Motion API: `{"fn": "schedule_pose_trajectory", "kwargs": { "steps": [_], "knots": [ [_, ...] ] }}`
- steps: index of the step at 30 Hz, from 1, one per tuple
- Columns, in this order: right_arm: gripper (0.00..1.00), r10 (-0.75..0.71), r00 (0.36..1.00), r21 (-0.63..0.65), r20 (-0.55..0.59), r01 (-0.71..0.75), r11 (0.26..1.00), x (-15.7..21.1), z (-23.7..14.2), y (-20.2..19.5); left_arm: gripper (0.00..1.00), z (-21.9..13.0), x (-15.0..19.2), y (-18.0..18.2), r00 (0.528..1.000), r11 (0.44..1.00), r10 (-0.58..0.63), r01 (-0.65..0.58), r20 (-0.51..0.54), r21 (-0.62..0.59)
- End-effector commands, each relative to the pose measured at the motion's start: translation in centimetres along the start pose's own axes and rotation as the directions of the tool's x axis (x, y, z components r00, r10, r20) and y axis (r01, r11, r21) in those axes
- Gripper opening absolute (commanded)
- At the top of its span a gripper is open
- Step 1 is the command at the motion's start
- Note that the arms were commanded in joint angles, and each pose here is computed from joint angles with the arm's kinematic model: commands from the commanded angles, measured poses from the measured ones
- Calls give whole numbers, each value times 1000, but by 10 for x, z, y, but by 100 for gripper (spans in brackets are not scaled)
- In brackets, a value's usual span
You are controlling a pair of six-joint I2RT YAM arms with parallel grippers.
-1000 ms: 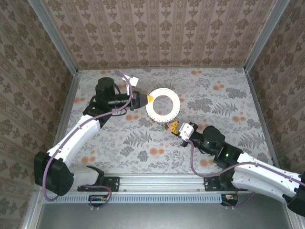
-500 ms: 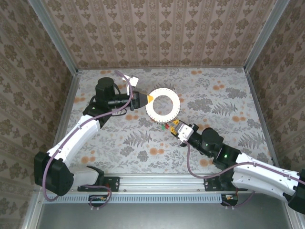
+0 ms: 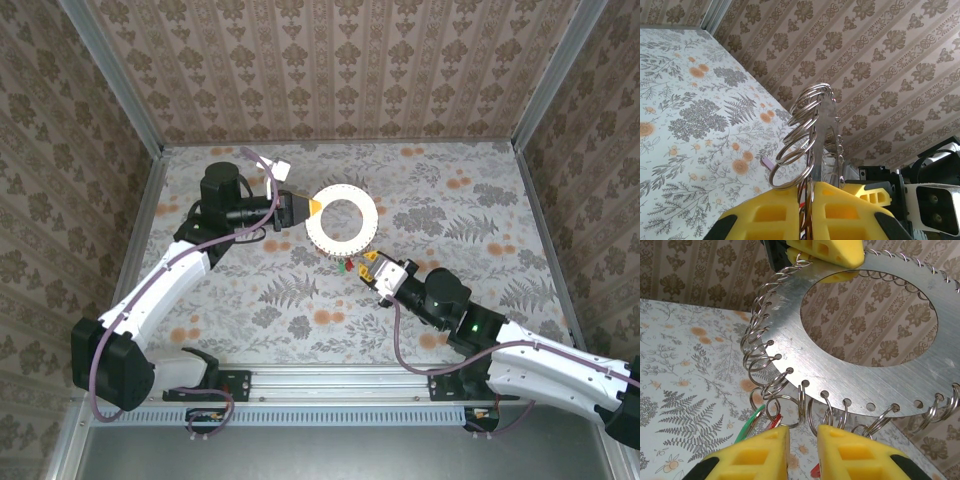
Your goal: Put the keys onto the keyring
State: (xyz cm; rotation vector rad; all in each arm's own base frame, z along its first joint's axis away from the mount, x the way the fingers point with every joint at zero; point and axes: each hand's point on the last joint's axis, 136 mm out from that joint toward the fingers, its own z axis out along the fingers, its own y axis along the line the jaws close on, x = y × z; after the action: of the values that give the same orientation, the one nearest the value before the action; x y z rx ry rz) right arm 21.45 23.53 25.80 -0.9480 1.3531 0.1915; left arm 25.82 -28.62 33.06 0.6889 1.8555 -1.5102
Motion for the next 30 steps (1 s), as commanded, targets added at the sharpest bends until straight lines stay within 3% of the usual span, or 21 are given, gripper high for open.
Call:
{"fn": "schedule_pose_trajectory", "kwargs": {
  "steps": [1,10,16,20,30],
  "knots": [
    [24,-3,1000,18,18,3,1000,-3,-2,-3,0,-9,-16,-18,996,997,73,-74,46,16],
    [24,-1,1000,16,6,1,1000,1,-1,-2,0,-8,-16,-17,997,997,69,-70,44,19],
    [18,10,999,6,37,-10,1000,-10,2,-2,0,-8,-15,-17,997,998,66,-67,42,20],
    [21,8,999,0,44,-8,1000,-14,6,-1,0,-8,-14,-17,997,998,63,-63,42,19],
    [20,-4,1000,72,20,3,997,-8,7,-13,0,-8,-14,-18,997,998,63,-64,42,22]
  ]
}}
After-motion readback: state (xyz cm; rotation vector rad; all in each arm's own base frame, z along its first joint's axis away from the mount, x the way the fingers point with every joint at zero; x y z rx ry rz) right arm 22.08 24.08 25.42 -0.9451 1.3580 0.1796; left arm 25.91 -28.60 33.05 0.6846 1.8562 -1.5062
